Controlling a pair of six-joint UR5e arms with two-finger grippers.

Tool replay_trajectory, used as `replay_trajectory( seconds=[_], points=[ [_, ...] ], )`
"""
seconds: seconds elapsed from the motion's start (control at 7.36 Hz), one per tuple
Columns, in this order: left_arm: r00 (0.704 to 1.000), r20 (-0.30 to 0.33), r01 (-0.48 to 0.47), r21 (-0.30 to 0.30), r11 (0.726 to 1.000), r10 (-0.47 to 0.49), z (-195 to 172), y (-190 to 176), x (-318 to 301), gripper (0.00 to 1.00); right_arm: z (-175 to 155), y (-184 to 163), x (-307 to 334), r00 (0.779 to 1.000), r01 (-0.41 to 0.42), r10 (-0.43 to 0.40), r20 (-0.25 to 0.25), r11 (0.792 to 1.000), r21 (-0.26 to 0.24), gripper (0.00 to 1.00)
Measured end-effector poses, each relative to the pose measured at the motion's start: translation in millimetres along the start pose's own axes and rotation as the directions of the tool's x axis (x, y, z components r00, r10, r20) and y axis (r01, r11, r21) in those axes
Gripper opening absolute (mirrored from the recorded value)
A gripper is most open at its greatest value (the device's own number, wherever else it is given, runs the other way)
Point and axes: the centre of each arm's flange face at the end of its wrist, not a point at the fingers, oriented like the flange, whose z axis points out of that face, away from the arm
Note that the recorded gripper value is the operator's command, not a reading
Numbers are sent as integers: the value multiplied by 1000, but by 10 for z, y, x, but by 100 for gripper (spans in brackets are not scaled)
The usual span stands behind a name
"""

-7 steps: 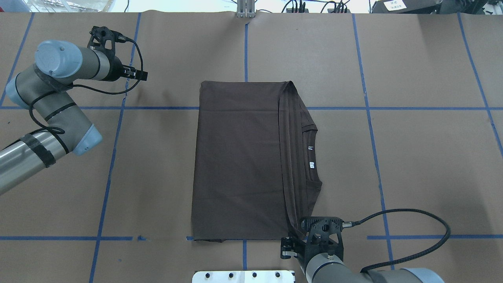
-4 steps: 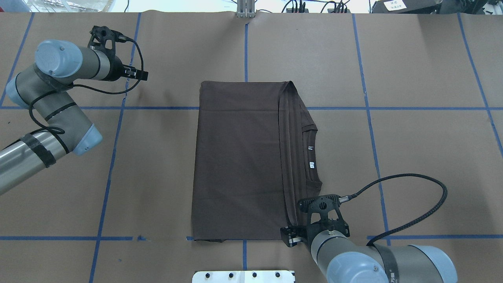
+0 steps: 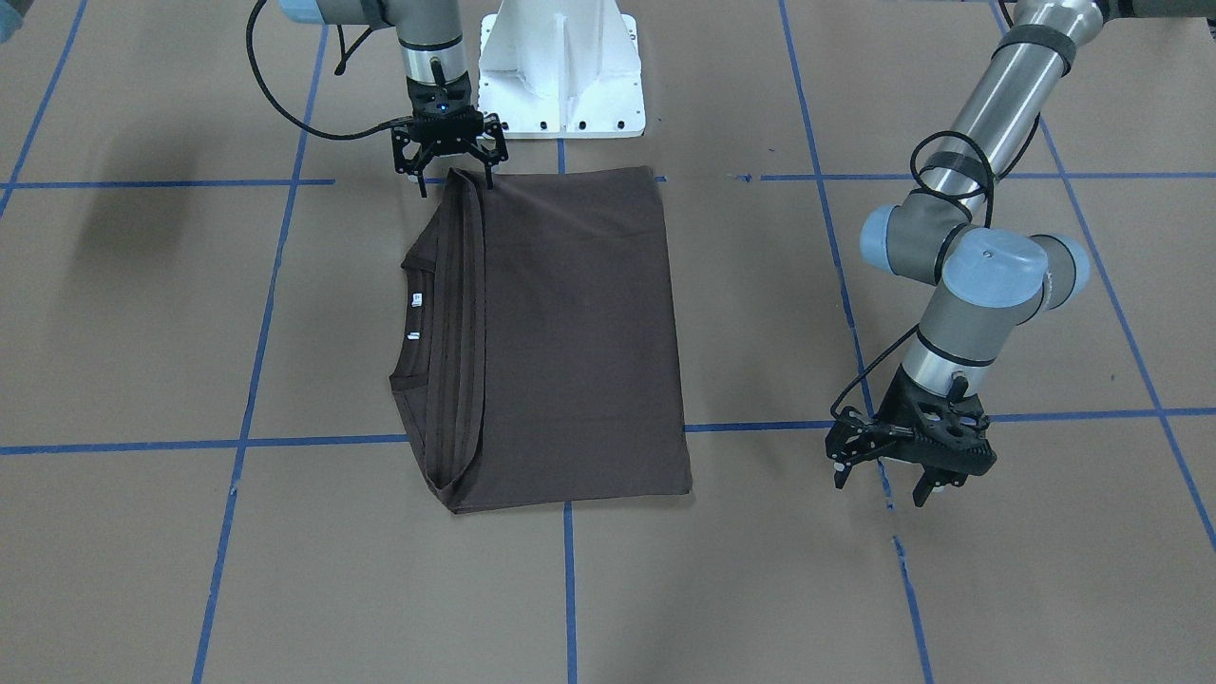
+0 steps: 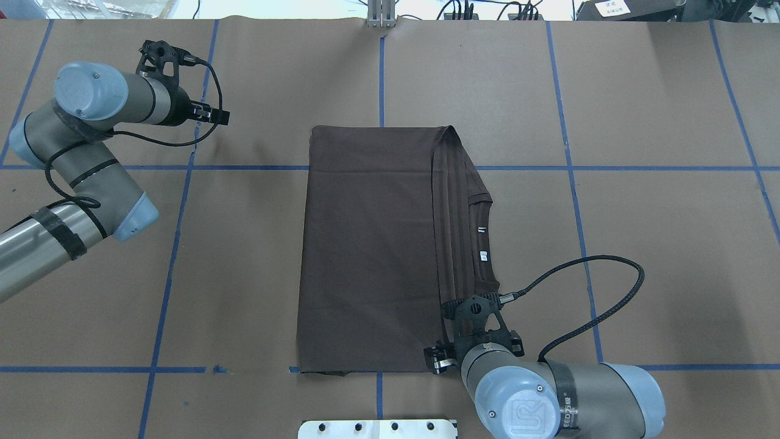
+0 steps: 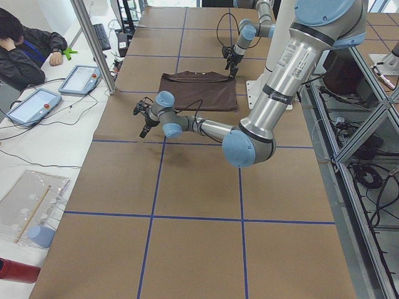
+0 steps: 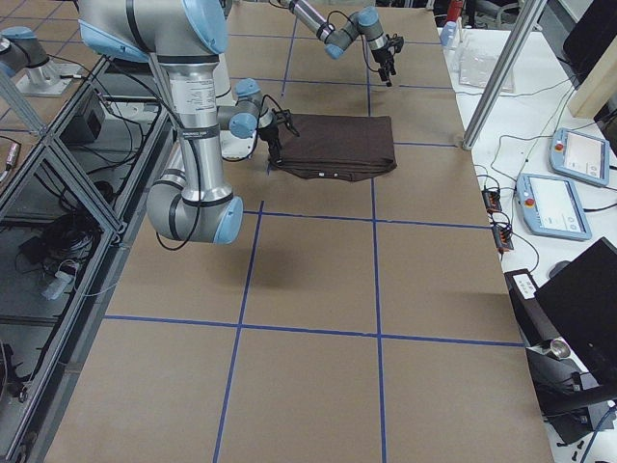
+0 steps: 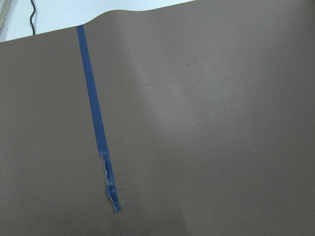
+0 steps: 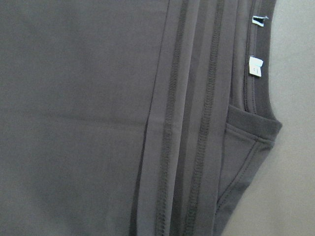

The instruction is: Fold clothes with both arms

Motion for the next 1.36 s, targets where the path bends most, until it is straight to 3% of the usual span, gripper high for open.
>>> replay_trajectory(
  seconds=[0.82,1.36],
  points=[
    [1000,-1,0,-1,1000,0,4,7,8,100,86,-84,149,991,23,-32,-128,997,-69,100],
    [1000,-1,-2,-1,1000,2,4,7,8,100,152,-257,545,982,24,-43,-183,994,-104,100]
  ],
)
